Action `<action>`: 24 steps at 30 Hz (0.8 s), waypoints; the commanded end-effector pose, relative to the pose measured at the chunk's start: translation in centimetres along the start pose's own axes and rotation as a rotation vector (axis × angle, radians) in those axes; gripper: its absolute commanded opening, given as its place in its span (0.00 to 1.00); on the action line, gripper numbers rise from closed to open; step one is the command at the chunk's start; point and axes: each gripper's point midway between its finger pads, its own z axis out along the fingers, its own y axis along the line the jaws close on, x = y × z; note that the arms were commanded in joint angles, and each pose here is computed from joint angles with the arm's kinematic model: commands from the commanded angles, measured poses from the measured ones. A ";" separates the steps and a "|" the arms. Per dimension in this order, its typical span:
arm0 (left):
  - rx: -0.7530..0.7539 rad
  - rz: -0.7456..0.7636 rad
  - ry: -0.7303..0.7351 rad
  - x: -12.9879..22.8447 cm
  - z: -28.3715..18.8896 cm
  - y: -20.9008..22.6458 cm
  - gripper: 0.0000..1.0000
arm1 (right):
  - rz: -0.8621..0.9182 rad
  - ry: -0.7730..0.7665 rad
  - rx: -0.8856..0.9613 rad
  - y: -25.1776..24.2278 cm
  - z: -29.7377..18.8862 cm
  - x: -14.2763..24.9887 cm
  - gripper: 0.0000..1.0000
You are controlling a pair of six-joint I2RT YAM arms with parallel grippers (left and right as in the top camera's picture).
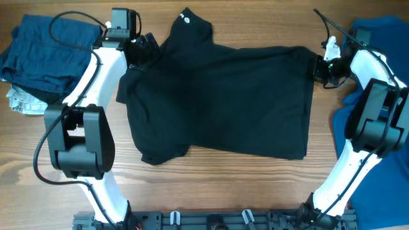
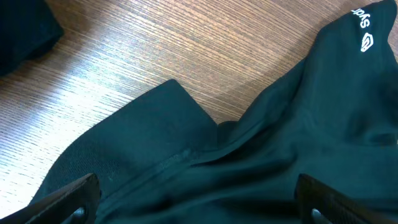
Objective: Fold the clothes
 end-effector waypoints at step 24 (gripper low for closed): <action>-0.008 -0.008 -0.019 -0.7 -0.4 0.3 1.00 | 0.048 -0.084 0.229 -1.4 -6.8 -1.3 0.21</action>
